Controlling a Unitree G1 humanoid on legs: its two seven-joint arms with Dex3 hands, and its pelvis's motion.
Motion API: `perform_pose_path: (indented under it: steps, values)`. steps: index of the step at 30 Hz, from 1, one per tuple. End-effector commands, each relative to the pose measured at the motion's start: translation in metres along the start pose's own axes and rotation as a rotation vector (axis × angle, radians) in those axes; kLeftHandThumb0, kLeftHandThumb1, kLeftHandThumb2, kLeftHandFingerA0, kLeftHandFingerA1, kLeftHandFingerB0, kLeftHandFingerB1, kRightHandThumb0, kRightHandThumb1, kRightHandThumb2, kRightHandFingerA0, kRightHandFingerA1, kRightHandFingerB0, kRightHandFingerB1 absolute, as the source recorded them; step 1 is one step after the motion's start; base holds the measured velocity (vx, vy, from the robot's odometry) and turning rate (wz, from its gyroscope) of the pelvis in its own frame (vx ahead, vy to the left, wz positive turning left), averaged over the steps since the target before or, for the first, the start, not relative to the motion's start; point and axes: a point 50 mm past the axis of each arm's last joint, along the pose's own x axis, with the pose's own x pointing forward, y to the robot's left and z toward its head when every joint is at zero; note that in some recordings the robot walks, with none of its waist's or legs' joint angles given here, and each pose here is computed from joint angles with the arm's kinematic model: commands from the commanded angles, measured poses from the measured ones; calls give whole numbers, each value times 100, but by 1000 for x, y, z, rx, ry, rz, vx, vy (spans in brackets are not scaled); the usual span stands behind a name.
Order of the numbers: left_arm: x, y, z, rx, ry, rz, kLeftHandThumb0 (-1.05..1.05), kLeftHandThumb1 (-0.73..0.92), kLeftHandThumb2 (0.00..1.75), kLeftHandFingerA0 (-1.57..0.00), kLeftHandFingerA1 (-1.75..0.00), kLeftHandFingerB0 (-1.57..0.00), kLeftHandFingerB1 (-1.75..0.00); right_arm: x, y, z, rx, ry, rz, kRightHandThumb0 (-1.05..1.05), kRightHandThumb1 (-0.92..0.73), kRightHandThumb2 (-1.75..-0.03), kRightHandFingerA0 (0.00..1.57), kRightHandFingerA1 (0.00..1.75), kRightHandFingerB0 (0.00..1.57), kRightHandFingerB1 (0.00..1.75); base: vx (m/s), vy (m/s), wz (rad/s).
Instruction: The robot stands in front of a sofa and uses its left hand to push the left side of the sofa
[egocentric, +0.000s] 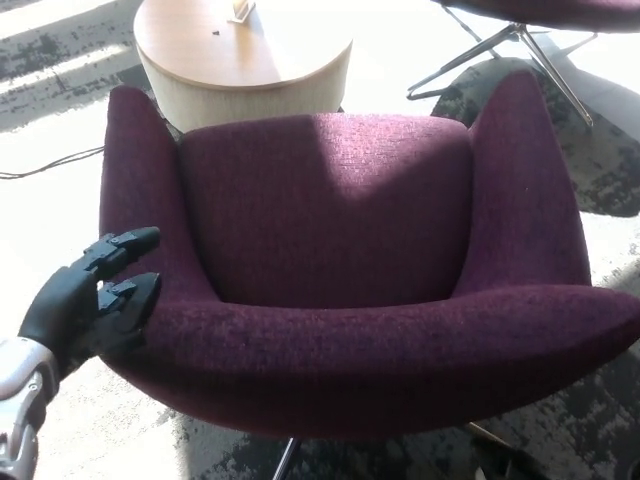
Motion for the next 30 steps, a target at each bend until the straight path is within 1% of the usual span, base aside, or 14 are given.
perform_pose_path:
  steps: [1,9,14,15,16,17,21,22,23,24,25,26,27,30]
  values:
    - [-3,-32,-16,1,67,-135,-36,55,113,-3,-50,0,-47,-3,-6,-1,-5,4,-4,-76,-63,-72,56,42,44,39,0,0,0]
    - [-8,-88,-5,-20,30,-298,-37,55,113,-5,-50,0,-47,-3,-2,-2,-57,2,4,-69,-75,-63,60,38,50,36,0,0,1]
    - [-13,-115,-1,-29,33,-390,-38,52,111,-4,-50,0,-47,-2,-1,-2,-49,8,5,-77,-62,-75,58,44,47,41,0,0,0]
    - [-14,-119,0,-30,34,-398,-38,51,111,-4,-50,0,-47,-2,-1,-2,-44,9,8,-70,-72,-63,62,38,51,36,0,0,0]
    - [-15,-124,2,-19,33,-415,-37,53,112,-4,-50,0,-47,-2,-1,-2,-36,10,10,-71,-58,-94,54,53,45,50,0,0,0]
    - [-16,-128,3,-15,33,-431,-37,52,112,-4,-50,0,-47,-2,0,-2,-36,11,9,-71,-72,-64,62,38,50,36,0,0,0]
    - [-19,-141,7,-56,23,-472,-37,56,113,-5,-51,0,-47,-3,-1,-4,-28,19,8,-69,-73,-63,62,38,50,36,0,0,0]
    - [-19,-143,8,-57,23,-488,-71,92,65,-17,-40,-13,-31,-3,-1,-5,-46,24,6,-76,-62,-73,59,44,48,41,0,0,0]
    - [-19,-147,9,-53,20,-503,-70,90,66,-17,-40,-12,-31,-3,-1,-4,-63,22,11,-69,-74,-63,62,38,50,36,0,0,0]
    - [-20,-154,11,-45,18,-520,-36,58,113,-4,-50,0,-47,-3,0,-3,-68,14,20,-70,-73,-63,61,38,49,36,0,0,0]
    - [-20,-157,12,-44,19,-524,-36,58,113,-4,-50,0,-47,-3,0,-3,-59,15,21,-70,-73,-63,61,38,49,36,0,0,0]
    - [-21,-161,14,-34,20,-536,-36,59,113,-4,-50,0,-47,-3,0,-3,-44,13,25,-71,-61,-96,55,55,42,49,0,0,0]
    - [-21,-167,16,-23,12,-549,-36,58,113,-4,-49,0,-47,-3,0,-3,-61,17,22,-71,-72,-63,65,41,54,37,0,0,0]
    - [-19,-178,20,-37,19,-581,-36,56,112,-4,-50,0,-46,-3,-1,-3,-100,18,25,-71,-74,-64,65,40,51,36,0,0,0]
